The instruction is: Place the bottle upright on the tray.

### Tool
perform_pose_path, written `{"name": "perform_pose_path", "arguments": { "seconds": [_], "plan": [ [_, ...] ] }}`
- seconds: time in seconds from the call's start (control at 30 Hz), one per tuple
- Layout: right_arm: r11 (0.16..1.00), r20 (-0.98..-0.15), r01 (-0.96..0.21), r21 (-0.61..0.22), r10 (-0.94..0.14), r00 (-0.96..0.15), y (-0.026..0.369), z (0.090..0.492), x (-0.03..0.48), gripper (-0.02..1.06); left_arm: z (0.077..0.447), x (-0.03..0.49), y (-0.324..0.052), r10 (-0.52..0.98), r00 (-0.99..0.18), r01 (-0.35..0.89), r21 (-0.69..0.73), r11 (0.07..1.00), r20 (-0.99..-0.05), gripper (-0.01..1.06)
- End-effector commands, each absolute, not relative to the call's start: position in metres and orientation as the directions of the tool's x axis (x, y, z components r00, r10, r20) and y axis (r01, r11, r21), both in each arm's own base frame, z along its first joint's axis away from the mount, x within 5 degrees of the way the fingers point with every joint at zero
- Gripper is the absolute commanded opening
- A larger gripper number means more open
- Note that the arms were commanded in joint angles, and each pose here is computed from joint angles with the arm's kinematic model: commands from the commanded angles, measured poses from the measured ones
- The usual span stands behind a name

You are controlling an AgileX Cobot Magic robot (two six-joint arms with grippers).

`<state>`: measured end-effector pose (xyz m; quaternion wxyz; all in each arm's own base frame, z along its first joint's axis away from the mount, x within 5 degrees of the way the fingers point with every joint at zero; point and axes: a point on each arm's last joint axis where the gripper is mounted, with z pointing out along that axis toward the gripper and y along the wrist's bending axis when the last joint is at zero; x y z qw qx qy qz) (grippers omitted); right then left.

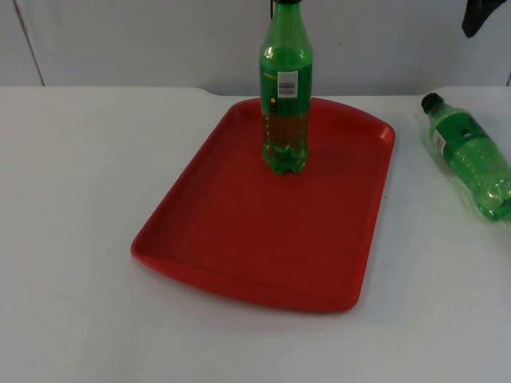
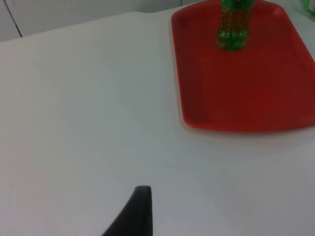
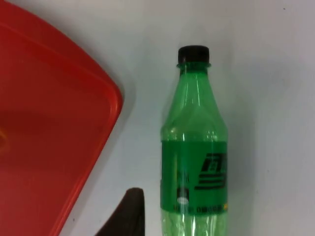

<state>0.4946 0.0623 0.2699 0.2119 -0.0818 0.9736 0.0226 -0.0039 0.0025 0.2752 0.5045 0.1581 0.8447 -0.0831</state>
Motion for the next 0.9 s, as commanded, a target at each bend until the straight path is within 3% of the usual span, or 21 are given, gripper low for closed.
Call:
{"name": "perform_pose_path", "arguments": {
  "seconds": [0.0,0.37,0.87],
  "plan": [
    [0.985,-0.390,-0.171,0.008,-0.155,-0.908,0.061,0.254,0.501,1.01,0.274,-0.004,0.002,0.176,-0.441,0.349,0.012,0.937,-0.880,1.05],
    [0.981,-0.269,-0.188,0.056,-0.166,-0.949,0.066,0.183,0.515,1.01,0.274,-0.004,0.002,0.176,-0.441,0.349,0.012,0.937,-0.880,1.05],
    [0.976,-0.292,-0.215,0.044,-0.193,-0.937,0.068,0.125,0.531,1.01,0.274,-0.004,0.002,0.176,-0.441,0.349,0.012,0.937,-0.880,1.05]
  ]
}}
